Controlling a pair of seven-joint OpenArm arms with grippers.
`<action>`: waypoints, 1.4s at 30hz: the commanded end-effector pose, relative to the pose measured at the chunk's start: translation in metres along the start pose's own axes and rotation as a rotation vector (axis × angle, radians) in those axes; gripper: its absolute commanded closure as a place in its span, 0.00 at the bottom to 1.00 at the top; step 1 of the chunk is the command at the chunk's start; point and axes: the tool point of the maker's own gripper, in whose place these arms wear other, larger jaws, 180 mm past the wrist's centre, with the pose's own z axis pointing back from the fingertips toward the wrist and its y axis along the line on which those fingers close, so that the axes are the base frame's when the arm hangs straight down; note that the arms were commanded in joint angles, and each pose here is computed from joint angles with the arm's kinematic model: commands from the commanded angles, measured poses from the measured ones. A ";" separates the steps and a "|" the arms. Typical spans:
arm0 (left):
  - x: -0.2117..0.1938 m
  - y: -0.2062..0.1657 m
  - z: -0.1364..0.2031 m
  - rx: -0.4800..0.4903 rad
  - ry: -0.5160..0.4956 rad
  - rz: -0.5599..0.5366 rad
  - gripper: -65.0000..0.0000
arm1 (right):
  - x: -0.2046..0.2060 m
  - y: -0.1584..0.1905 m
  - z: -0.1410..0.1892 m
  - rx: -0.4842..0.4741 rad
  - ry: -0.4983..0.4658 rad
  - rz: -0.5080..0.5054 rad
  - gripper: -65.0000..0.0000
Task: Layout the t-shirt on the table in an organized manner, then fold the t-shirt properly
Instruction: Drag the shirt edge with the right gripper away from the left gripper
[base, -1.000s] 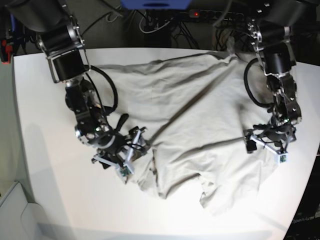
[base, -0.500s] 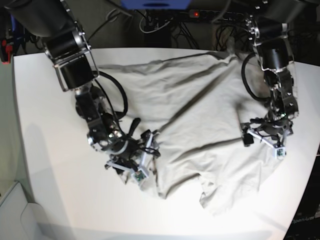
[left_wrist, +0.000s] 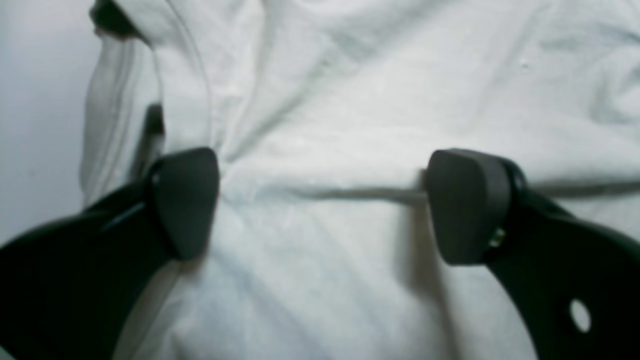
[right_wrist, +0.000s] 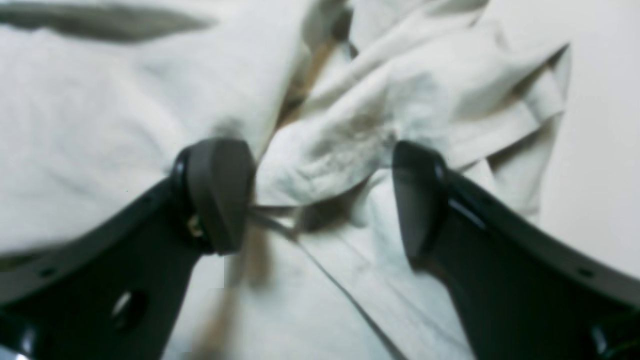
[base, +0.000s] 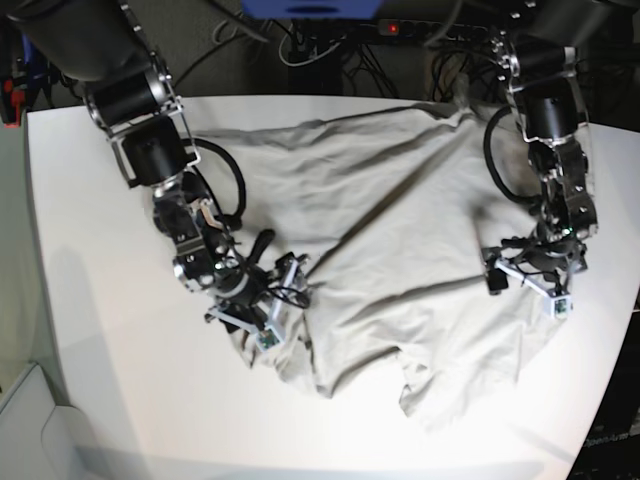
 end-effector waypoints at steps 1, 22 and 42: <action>0.028 0.004 0.003 0.010 -0.070 0.000 0.00 | 0.027 -0.008 0.000 -0.007 -0.071 0.011 0.31; 0.010 0.002 0.003 0.007 -0.042 0.003 0.00 | 0.116 -0.131 0.040 -0.215 -0.237 0.060 1.00; 0.048 -0.003 0.022 0.008 -0.157 -0.042 0.00 | 0.140 -0.241 0.083 -0.399 -0.335 -0.013 0.40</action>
